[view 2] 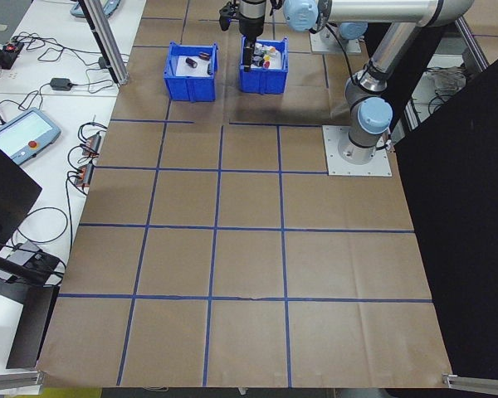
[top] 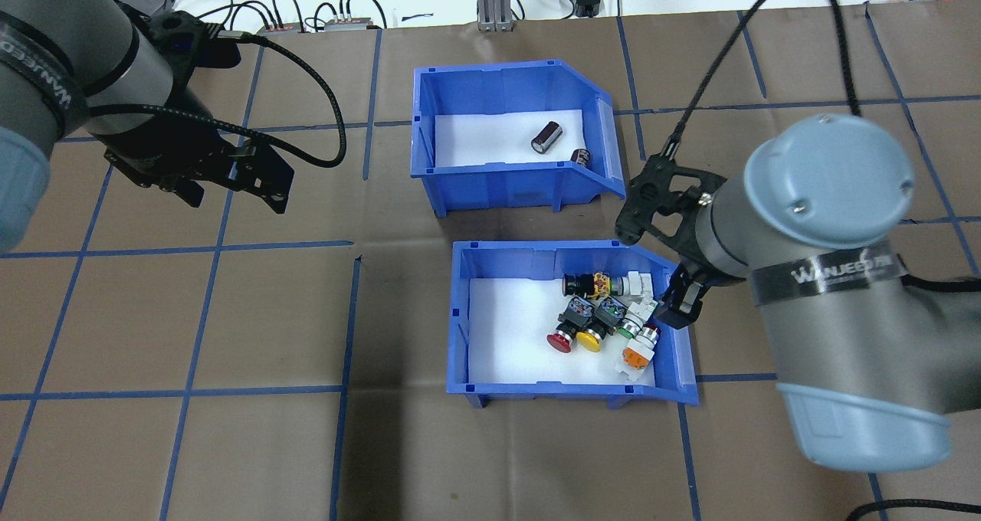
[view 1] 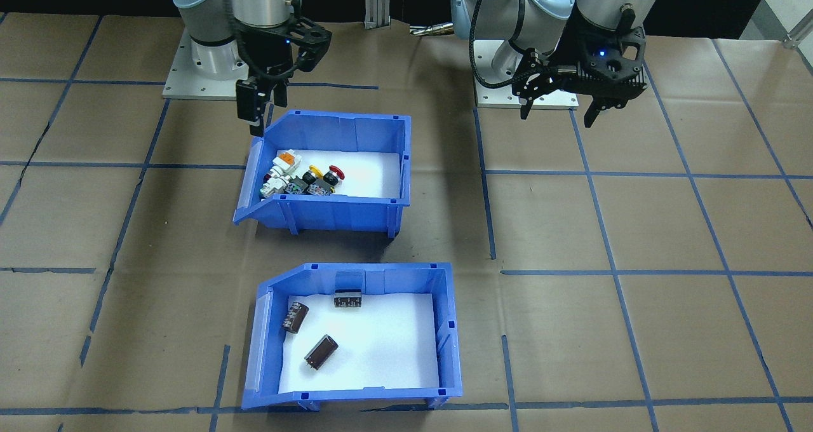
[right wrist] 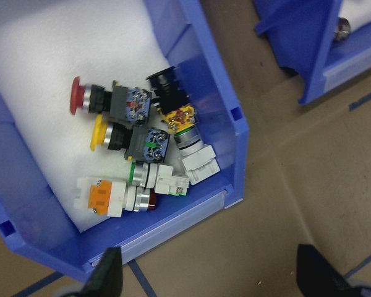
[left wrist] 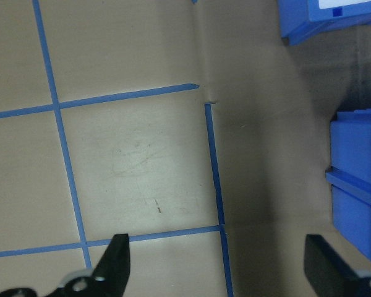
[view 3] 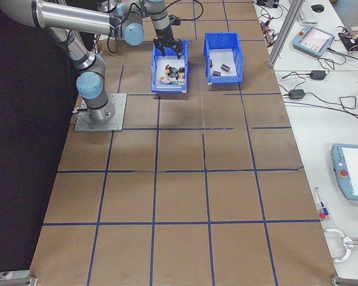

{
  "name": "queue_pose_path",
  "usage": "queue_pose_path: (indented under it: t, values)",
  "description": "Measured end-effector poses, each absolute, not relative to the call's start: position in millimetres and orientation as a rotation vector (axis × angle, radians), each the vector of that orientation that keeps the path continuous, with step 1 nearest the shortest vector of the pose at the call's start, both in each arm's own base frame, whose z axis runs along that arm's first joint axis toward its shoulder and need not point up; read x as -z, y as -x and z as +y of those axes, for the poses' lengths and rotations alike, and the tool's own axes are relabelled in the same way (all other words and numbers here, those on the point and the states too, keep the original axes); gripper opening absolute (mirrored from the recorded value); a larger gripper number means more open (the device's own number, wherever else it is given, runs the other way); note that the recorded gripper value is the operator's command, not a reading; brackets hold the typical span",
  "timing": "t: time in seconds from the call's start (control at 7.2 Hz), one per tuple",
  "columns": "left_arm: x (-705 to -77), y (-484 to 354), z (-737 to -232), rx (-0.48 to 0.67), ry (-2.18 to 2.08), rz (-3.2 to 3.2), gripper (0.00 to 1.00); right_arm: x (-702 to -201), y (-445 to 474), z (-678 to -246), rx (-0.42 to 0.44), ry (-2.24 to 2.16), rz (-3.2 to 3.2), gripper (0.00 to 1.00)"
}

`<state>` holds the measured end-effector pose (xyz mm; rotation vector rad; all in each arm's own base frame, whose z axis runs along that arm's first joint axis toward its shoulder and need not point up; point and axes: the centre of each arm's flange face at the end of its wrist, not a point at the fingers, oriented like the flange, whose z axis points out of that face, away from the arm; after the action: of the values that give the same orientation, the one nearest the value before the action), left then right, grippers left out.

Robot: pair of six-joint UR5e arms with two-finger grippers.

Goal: Place battery box in front

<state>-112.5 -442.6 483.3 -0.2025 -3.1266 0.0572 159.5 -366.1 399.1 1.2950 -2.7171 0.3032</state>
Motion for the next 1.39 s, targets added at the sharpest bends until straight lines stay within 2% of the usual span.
queue_pose_path:
  t: [0.28, 0.42, 0.83, 0.97, 1.39]
  values:
    - [-482, 113, -443, -0.054, 0.202, -3.124, 1.0, -434, -129, -393, -0.321, -0.766, -2.977, 1.0]
    - [-480, 113, -444, -0.049, 0.202, -3.123, 1.0, -448, -120, -413, -0.297, -0.514, -3.056, 1.0]
    - [-475, 113, -447, -0.032, 0.202, -3.121, 1.0, -473, -116, -473, -0.096, 0.014, -3.152, 1.0]
    - [-475, 113, -448, -0.029, 0.199, -3.121, 1.0, -473, -118, -484, -0.061, 0.137, -3.154, 1.0]
    - [-473, 113, -449, -0.024, 0.182, -3.121, 1.0, -467, -119, -506, -0.044, 0.216, -3.149, 1.0]
